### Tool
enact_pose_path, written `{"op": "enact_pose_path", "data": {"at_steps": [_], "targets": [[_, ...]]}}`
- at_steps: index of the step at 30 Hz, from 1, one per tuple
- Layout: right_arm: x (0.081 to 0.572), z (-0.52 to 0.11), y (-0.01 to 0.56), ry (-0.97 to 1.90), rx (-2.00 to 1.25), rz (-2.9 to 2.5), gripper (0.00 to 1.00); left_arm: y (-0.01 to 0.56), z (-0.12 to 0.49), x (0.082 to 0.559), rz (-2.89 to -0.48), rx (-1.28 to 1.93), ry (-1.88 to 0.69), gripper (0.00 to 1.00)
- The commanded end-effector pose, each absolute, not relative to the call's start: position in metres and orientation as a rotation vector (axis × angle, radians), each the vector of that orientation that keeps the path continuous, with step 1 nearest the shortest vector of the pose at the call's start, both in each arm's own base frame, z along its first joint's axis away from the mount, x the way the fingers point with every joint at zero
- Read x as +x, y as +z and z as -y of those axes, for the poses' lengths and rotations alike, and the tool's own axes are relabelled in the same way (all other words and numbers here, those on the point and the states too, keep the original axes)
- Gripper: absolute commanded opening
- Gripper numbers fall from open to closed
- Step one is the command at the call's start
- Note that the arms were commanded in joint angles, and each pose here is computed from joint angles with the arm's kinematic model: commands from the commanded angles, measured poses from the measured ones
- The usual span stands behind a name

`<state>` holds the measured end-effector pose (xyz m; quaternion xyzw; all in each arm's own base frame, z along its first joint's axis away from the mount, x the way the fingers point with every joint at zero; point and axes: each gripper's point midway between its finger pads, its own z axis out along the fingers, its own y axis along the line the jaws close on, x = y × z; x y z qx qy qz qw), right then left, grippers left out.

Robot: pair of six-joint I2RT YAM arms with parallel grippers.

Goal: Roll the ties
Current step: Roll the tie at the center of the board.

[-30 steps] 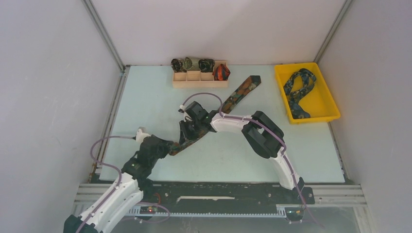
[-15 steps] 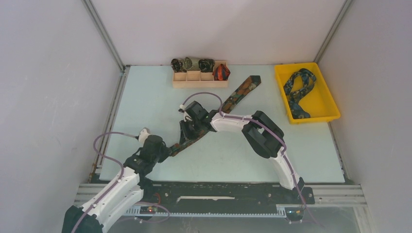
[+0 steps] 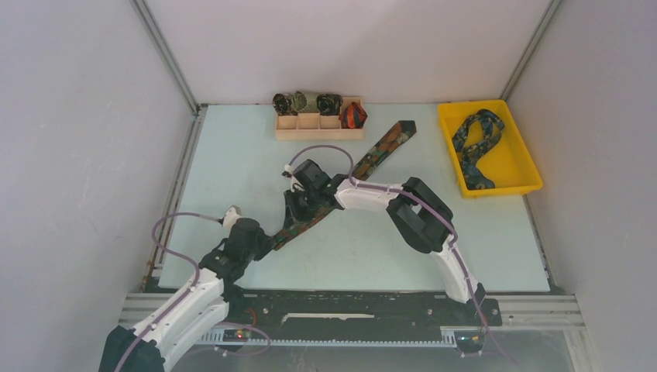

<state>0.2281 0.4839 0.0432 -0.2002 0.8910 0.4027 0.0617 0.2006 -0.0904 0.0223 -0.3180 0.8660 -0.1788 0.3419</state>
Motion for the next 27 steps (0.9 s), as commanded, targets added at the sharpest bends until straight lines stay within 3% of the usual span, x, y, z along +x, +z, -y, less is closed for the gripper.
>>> {"op": "enact_pose_path", "data": {"at_steps": [1,19,27], "targets": [[0.227,-0.507,0.070,1.291,-0.650,-2.611,0.14,0.011,0.091,0.191,-2.293,-0.830,-0.461,0.00],[0.233,-0.480,0.011,1.183,-0.587,-2.747,0.10,0.019,0.091,0.191,-2.257,-0.816,-0.498,0.01],[0.232,-0.489,0.030,1.226,-0.645,-2.690,0.09,0.047,0.080,0.195,-2.157,-0.803,-0.487,0.45]]}}
